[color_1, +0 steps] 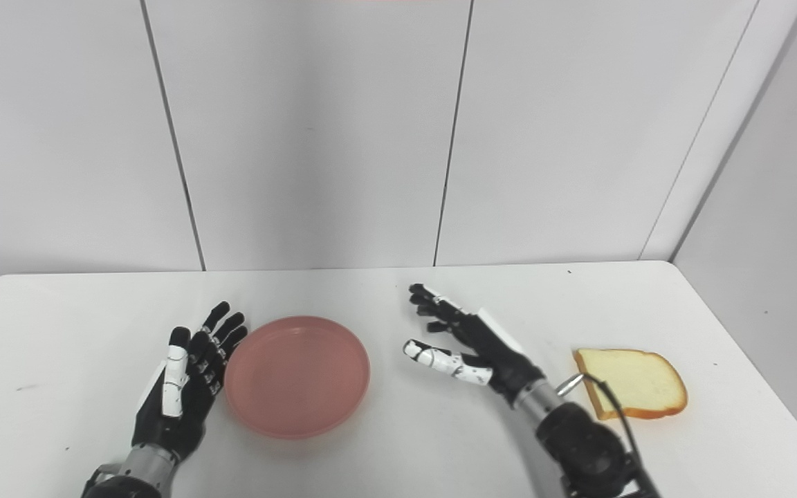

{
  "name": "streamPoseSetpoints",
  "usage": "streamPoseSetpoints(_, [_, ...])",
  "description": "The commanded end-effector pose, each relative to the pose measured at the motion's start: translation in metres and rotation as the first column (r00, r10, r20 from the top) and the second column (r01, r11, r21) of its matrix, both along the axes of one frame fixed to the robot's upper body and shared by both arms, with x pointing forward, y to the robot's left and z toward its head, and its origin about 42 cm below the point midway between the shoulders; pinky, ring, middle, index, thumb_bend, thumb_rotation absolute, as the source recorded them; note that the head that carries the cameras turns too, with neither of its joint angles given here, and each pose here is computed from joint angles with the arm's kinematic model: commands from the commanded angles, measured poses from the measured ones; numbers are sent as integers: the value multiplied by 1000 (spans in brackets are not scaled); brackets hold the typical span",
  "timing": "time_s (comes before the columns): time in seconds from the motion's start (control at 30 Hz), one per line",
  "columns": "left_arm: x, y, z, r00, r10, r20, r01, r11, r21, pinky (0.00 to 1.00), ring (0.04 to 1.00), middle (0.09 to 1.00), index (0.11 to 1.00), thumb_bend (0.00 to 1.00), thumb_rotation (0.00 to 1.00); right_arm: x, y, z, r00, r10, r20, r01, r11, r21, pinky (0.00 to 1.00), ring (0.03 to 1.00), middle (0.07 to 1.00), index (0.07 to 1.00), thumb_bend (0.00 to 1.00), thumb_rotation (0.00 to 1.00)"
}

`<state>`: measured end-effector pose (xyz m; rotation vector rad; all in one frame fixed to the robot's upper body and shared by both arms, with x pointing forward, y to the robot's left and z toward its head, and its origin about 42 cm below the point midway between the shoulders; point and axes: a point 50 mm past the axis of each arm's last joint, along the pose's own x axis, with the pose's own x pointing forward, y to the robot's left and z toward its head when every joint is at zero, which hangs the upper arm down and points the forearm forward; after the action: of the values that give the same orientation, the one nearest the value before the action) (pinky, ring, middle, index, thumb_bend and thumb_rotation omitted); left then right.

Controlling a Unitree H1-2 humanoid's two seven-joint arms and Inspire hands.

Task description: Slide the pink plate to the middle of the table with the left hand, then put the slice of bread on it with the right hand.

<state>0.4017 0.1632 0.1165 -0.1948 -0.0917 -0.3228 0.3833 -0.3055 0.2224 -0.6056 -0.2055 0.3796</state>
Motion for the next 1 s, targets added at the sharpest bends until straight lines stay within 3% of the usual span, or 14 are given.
streamPoseSetpoints(0.0, [-12,-15,-24,997,-17,-77,16,1000,-4,979,956,943,940,769,1000,-8,-8,33,997,12,80,-6,997,-79,854,914,917,902,777,638])
streamPoseSetpoints(0.1, [-11,-23,-22,997,-16,-82,14,1000,-20,996,968,955,950,769,988,-21,-22,47,994,9,111,5,992,-126,819,903,921,904,757,505])
streamPoseSetpoints(0.2, [-8,-30,-20,997,-13,-76,11,1000,-27,1000,968,954,949,757,998,-29,-45,56,990,-47,136,72,979,-191,807,901,924,910,758,507])
streamPoseSetpoints(0.3, [-6,-33,-19,998,-10,-70,9,1000,-23,1000,968,952,946,757,1000,-33,-67,59,985,-105,139,135,964,-229,860,928,935,917,764,520])
streamPoseSetpoints(0.47, [-1,-35,-21,999,-8,-53,7,1000,-17,1000,972,965,953,758,1000,-43,-105,69,964,-217,154,257,911,-324,886,937,930,899,762,362])
streamPoseSetpoints(0.57, [2,-33,-23,999,-4,-54,2,1000,-27,1000,969,963,948,763,1000,-45,-126,73,957,-244,154,285,879,-382,895,941,937,906,772,368])
streamPoseSetpoints(0.7, [5,-30,-23,999,0,-42,0,1000,-12,1000,966,962,943,782,1000,-41,-159,74,946,-283,156,323,851,-415,787,876,927,912,831,353])
streamPoseSetpoints(0.97, [10,-23,-20,1000,6,-10,-6,1000,-6,986,956,950,936,800,998,-38,-192,78,911,-388,144,409,790,-458,887,931,929,936,906,458])
